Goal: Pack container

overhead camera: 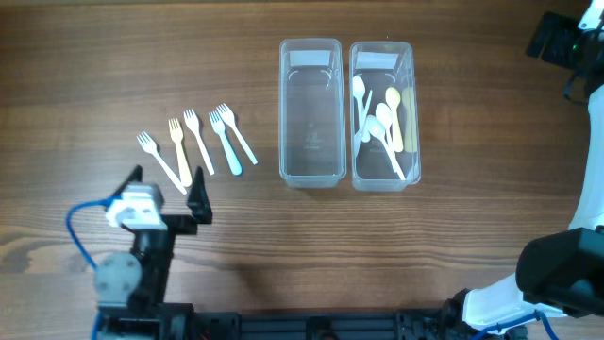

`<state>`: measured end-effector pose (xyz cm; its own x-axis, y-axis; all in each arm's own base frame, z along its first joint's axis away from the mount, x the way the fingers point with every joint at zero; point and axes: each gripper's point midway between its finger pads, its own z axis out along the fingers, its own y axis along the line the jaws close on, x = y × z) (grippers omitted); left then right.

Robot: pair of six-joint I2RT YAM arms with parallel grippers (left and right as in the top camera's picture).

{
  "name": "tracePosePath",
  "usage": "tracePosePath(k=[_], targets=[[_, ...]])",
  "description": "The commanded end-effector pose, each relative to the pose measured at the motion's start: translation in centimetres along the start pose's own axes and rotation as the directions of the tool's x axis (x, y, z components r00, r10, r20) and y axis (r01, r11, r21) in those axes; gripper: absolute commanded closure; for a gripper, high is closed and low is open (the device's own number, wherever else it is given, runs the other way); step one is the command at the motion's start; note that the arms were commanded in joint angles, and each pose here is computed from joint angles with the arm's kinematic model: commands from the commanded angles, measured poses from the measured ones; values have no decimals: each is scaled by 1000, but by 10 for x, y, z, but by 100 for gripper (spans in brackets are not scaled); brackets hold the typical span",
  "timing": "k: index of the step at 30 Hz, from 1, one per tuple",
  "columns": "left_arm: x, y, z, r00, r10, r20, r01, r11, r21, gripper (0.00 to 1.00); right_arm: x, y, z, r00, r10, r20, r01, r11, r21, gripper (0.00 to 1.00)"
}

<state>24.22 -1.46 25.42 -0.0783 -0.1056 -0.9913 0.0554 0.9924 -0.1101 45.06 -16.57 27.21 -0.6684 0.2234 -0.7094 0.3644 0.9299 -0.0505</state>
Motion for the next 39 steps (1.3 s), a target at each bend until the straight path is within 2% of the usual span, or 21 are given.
tracePosePath(k=[1,4,7,11,13,23,26,29,33,39], targets=[[-65,-3,15,999,12,-42,-13,999,-31,0,5,5,6,1000,0,-15,0,1000,-16,0],[-94,-8,37,991,11,-131,-14,1000,-24,0,5,5,6,1000,0,-15,0,1000,-16,0],[-109,-26,66,965,7,-261,7,999,53,0,5,5,6,1000,-1,-15,1,1000,-16,0],[-129,-74,98,935,9,-355,104,949,297,0,5,5,6,1000,0,-15,0,1000,-16,0],[-132,-82,110,930,10,-368,124,933,338,0,5,5,6,1000,0,-15,0,1000,-16,0],[-100,-78,145,892,5,-451,153,937,313,0,5,5,6,1000,0,-15,0,1000,-16,0],[-89,-66,155,880,1,-474,133,959,250,0,5,5,6,1000,0,-15,0,1000,-16,0],[-65,-50,167,841,-43,-539,144,979,147,0,5,5,6,1000,0,-15,0,1000,-16,0],[-24,-28,179,773,-54,-632,96,995,31,0,5,5,6,1000,-1,-15,1,1000,-16,0],[37,-20,187,638,-86,-766,108,994,-22,0,5,5,6,1000,-1,-15,1,1000,-16,0]])
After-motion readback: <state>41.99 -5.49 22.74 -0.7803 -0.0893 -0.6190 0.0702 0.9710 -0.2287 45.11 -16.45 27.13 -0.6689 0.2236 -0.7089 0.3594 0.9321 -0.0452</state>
